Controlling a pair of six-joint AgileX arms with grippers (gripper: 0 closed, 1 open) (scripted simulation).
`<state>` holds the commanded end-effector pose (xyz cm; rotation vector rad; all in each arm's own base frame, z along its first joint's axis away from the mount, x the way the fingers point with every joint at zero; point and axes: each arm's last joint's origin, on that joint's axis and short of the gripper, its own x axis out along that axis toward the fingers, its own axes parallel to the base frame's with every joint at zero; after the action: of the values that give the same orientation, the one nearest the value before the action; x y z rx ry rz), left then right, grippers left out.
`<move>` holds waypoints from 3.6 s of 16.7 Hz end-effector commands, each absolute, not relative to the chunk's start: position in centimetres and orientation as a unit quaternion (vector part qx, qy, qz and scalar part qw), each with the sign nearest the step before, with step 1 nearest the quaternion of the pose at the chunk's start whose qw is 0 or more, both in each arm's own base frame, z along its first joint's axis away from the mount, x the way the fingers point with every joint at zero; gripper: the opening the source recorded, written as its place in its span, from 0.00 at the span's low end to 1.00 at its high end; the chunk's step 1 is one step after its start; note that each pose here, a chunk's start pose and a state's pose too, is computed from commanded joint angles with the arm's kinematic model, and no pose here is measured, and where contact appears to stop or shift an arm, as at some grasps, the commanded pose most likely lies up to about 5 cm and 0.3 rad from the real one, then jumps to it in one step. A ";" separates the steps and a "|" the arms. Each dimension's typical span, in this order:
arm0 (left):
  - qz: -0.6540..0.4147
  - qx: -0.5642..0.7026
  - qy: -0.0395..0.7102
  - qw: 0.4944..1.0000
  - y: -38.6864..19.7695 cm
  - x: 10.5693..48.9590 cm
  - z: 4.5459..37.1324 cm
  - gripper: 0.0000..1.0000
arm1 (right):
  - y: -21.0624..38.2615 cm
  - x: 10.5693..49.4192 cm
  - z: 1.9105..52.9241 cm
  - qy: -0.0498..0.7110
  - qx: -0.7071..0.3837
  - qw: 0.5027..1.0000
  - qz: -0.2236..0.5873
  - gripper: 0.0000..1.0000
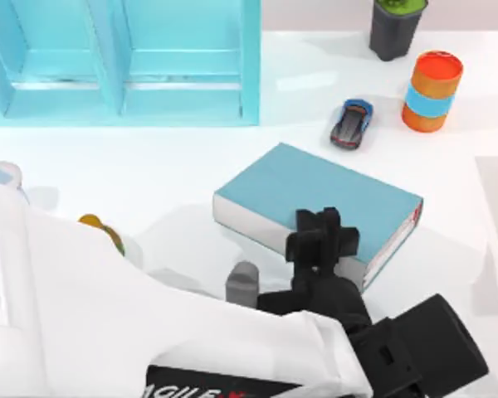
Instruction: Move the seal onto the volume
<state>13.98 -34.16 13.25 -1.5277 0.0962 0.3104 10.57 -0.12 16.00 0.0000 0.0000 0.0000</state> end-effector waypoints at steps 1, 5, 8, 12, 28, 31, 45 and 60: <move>0.140 -0.688 0.044 0.710 -34.2 14.0 12.9 0.00 | -0.1 10.6 16.0 0.000 0.000 1.000 0.000 1.00; 0.140 -0.689 0.044 0.709 -34.2 14.0 11.5 0.00 | -0.1 10.6 16.0 0.000 0.000 1.000 0.000 1.00; 0.140 -0.689 0.043 0.710 -34.2 14.0 10.4 0.00 | -0.1 10.6 16.0 0.000 0.000 1.000 0.000 1.00; 0.140 -0.689 0.043 0.710 -34.2 14.0 10.4 0.00 | -0.1 10.6 16.0 0.000 0.000 1.000 0.000 1.00; 0.140 -0.689 0.043 0.710 -34.2 14.0 10.4 1.00 | -0.1 10.6 16.0 0.000 0.000 1.000 0.000 1.00; 0.140 -0.689 0.043 0.710 -34.2 14.0 10.4 1.00 | -0.1 10.6 16.0 0.000 0.000 1.000 0.000 1.00; 0.168 -0.686 0.090 0.702 -35.1 8.5 8.3 1.00 | -0.1 10.6 16.0 0.000 0.000 1.000 0.000 1.00; 0.141 -0.688 0.044 0.710 -33.8 -1.0 11.3 1.00 | -0.1 10.6 16.0 0.000 0.000 1.000 0.000 1.00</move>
<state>-1.00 -33.84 11.28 -1.5274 0.0984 0.3129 10.57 -0.12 16.00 0.0000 0.0000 0.0000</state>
